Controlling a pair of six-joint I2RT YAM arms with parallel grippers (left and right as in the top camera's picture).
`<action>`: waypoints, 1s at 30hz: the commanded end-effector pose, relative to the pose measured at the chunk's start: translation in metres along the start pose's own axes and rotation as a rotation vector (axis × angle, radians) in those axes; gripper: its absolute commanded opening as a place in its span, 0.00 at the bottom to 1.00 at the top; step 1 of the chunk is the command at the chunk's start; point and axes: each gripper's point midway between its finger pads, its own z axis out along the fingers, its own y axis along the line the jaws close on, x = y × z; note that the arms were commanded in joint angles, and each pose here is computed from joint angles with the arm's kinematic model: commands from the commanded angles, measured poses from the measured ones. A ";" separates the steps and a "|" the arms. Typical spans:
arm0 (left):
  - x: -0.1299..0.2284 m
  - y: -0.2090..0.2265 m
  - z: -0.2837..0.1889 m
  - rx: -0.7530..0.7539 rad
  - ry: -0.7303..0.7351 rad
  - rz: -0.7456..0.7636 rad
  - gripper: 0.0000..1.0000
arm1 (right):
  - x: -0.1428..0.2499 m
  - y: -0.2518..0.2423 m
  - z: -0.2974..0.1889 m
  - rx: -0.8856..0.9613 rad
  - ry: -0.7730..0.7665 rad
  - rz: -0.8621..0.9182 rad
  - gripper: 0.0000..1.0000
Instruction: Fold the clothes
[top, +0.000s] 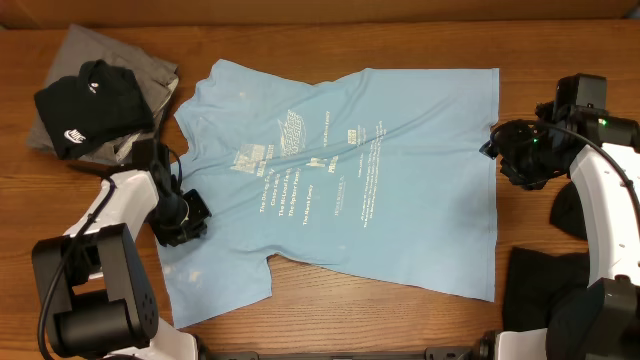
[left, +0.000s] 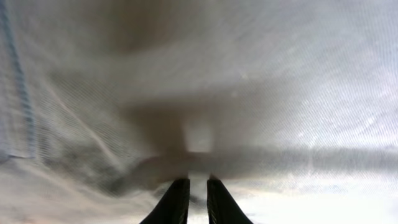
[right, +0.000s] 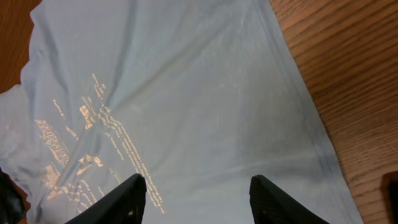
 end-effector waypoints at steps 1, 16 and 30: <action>-0.020 -0.038 -0.033 0.079 -0.100 0.170 0.14 | -0.002 0.001 0.000 0.007 -0.016 -0.020 0.57; -0.112 -0.146 -0.050 0.170 -0.530 0.542 0.04 | 0.002 0.011 0.003 -0.002 -0.014 -0.051 0.57; -0.191 -0.159 0.058 0.196 -0.683 0.425 0.12 | 0.001 0.013 0.003 -0.010 -0.019 -0.047 0.58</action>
